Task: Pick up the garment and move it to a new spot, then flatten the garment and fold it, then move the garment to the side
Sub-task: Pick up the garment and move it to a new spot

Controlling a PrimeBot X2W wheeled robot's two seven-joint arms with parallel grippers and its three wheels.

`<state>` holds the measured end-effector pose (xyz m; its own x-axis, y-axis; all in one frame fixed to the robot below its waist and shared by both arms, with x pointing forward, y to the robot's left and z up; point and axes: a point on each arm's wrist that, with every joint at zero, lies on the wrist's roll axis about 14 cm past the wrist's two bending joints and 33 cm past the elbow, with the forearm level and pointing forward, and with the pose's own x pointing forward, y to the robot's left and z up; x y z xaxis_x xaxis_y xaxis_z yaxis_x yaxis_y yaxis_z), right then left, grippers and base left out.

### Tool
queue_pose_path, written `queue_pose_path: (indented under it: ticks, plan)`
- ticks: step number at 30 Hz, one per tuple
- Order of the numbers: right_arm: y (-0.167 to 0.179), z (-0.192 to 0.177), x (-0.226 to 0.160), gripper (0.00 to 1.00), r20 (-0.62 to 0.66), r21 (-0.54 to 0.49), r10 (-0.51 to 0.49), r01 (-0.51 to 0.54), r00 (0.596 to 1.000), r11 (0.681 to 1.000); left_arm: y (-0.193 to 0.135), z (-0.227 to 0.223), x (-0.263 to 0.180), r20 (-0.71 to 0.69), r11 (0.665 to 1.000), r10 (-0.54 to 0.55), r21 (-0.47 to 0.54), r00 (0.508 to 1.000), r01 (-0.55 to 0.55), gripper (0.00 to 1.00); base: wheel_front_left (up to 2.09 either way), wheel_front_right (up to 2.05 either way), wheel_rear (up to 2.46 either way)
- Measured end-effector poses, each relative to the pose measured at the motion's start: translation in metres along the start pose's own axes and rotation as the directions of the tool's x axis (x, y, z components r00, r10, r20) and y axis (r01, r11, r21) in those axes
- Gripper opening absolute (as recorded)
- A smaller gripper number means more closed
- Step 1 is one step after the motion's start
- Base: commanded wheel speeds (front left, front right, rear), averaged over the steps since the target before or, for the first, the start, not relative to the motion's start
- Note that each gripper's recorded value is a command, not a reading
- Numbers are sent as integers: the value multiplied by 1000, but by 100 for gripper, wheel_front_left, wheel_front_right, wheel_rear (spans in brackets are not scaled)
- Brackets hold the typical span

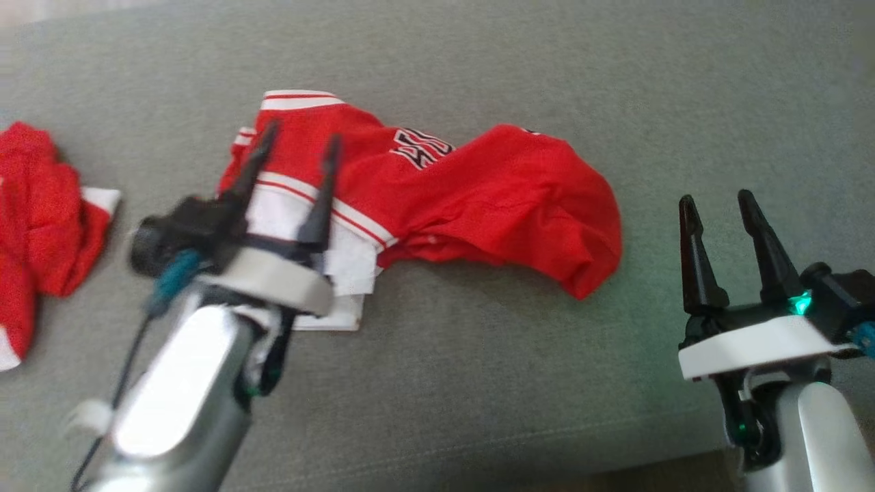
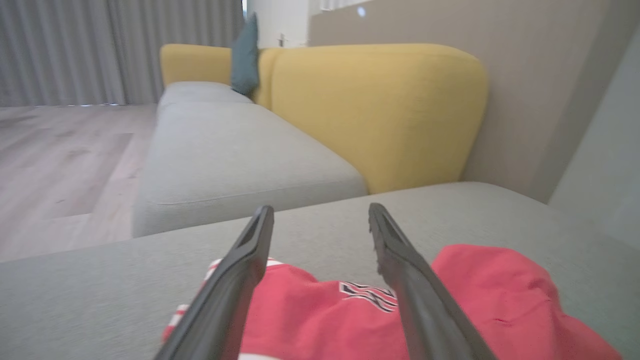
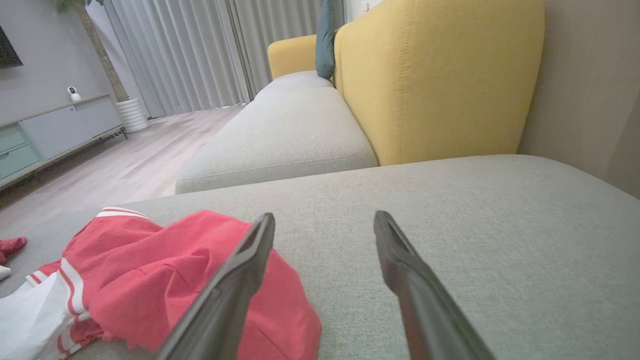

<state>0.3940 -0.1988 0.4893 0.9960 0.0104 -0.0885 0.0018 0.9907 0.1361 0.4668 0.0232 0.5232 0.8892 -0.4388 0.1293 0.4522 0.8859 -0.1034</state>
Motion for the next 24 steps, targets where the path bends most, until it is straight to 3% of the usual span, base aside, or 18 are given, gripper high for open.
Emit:
queue_pose_path:
  ticks: [5,10,14,24]
  plan:
    - [13,1,4,100,-5,-10,41,-41,999,999,62,16,-36,35,976,214,37,976,-215,100,0,0,0]
    - [24,7,5,100,1,-25,72,-72,997,997,96,17,-74,25,936,346,48,938,-347,100,0,0,0]
    - [28,8,0,100,-2,-27,81,-81,997,996,102,14,-98,6,924,378,63,926,-378,100,0,0,0]
    - [27,9,-18,100,-11,-32,78,-78,997,996,86,10,-120,-15,934,351,82,936,-348,100,0,0,0]
